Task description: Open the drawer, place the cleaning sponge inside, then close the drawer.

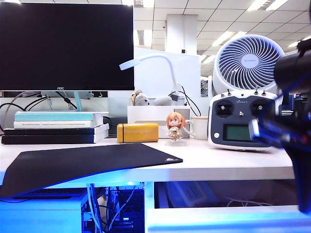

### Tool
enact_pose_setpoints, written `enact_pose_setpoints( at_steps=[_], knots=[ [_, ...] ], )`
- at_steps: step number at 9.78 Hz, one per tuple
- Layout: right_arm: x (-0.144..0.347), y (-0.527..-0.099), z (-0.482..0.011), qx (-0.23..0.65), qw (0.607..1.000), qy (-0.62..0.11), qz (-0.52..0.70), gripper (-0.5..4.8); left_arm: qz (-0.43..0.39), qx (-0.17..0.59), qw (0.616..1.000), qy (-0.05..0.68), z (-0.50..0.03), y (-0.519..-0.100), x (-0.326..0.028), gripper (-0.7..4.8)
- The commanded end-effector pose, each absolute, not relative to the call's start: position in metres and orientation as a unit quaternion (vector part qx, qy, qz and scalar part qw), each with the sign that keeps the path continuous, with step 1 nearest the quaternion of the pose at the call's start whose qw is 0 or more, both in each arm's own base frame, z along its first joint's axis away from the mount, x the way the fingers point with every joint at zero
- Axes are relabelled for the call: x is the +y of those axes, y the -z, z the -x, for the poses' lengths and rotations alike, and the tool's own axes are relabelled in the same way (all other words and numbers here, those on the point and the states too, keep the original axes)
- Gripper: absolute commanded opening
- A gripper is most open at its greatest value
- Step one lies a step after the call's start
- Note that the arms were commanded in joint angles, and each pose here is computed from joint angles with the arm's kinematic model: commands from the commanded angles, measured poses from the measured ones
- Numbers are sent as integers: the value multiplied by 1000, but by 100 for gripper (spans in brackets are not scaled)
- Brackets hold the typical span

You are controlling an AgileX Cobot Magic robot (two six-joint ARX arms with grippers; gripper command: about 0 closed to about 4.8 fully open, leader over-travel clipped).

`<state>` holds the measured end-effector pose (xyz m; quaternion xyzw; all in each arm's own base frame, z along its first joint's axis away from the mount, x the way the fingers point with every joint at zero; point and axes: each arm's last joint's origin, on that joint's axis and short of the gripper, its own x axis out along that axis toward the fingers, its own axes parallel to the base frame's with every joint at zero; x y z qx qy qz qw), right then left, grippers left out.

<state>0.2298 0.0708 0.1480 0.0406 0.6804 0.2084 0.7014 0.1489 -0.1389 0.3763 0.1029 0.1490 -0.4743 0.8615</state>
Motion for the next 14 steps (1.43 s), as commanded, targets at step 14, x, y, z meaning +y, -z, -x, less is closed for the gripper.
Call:
enact_pose_setpoints(
  at_steps=[14],
  knots=[
    [78,-109,-278,568,803,-177,42,-1,-105,151,860,476,-148,-377,-138,-5]
  ],
)
